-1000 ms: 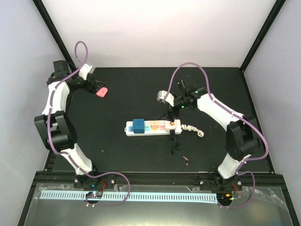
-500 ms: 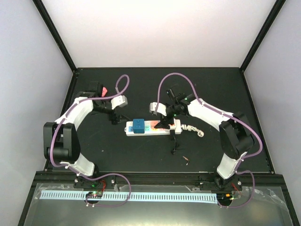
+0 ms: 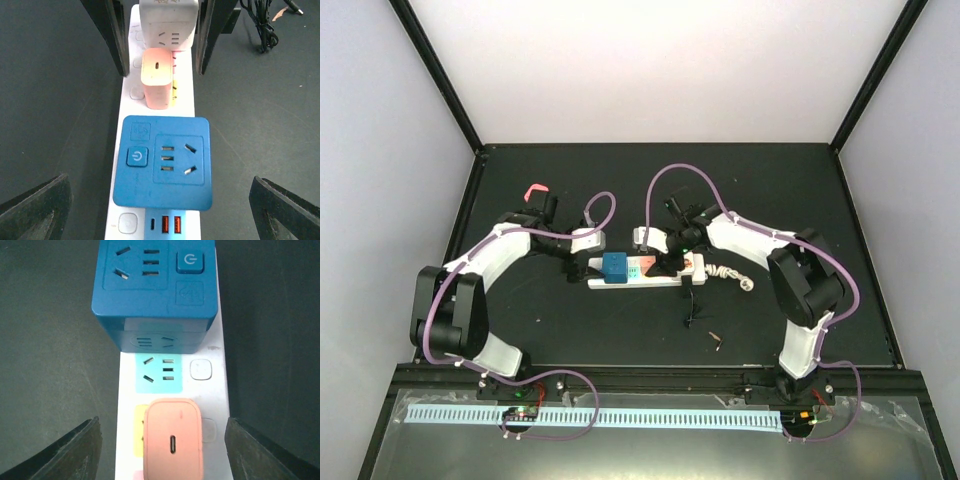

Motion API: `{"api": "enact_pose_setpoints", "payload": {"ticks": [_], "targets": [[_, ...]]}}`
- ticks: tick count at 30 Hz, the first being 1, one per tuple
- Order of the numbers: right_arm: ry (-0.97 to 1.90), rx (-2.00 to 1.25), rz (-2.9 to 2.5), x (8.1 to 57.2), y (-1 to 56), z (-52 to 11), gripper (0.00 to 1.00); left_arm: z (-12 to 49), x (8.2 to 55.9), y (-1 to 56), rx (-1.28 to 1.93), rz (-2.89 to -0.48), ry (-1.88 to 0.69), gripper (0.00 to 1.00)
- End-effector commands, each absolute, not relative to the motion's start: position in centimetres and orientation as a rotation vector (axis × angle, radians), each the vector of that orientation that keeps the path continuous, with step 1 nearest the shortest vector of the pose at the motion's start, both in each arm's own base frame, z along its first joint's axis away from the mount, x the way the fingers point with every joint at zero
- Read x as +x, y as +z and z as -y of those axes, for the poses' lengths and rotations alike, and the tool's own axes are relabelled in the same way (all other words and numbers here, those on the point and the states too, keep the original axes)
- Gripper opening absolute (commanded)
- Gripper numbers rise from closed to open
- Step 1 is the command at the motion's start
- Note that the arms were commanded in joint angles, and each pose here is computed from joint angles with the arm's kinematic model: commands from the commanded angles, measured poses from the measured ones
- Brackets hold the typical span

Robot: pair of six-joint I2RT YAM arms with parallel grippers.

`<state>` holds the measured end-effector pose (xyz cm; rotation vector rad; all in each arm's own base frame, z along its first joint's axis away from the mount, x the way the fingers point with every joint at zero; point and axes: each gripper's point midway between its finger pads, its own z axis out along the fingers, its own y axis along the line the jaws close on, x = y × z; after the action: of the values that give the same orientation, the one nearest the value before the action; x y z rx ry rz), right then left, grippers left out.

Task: Pull the plug off the socket

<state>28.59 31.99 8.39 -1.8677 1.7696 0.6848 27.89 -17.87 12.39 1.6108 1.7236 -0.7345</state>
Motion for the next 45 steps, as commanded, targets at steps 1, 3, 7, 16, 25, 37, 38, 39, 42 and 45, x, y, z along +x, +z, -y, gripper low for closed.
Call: {"api": "enact_pose_setpoints", "payload": {"ticks": [1, 3, 7, 16, 25, 37, 38, 39, 42, 45], "targets": [[0.636, -1.891, -1.753, 28.8, 8.0, -33.0, 0.67, 18.8, 28.6, 12.1, 1.675, -1.618, -0.659, 0.99], [0.624, -1.891, -1.769, 29.0, 7.7, -33.1, 0.62, 19.0, 28.6, 11.8, 1.681, -1.608, -0.646, 0.99], [0.615, -1.895, -1.790, 29.3, 7.2, -33.2, 0.53, 19.2, 28.5, 11.0, 1.703, -1.615, -0.636, 0.99], [0.619, -1.908, -1.798, 29.2, 6.9, -33.2, 0.37, 19.9, 28.7, 10.0, 1.749, -1.637, -0.613, 0.99], [0.598, -1.960, -1.796, 28.4, 6.1, -33.4, 0.23, 19.7, 28.2, 9.3, 1.776, -1.656, -0.596, 0.88], [0.545, -1.995, -1.834, 28.4, 5.3, -33.1, 0.11, 19.9, 28.0, 8.5, 1.780, -1.685, -0.582, 0.72], [0.543, -1.996, -1.842, 28.4, 5.2, -33.1, 0.10, 20.0, 28.1, 8.7, 1.773, -1.687, -0.579, 0.70], [0.539, -1.994, -1.846, 28.5, 5.2, -33.1, 0.09, 20.0, 28.1, 8.9, 1.765, -1.689, -0.579, 0.67], [0.530, -1.998, -1.852, 28.6, 5.0, -33.2, 0.07, 20.2, 28.2, 9.6, 1.737, -1.699, -0.593, 0.58], [0.530, -2.014, -1.863, 28.4, 4.7, -33.2, 0.06, 20.5, 28.0, 10.3, 1.727, -1.671, -0.614, 0.51]]}}
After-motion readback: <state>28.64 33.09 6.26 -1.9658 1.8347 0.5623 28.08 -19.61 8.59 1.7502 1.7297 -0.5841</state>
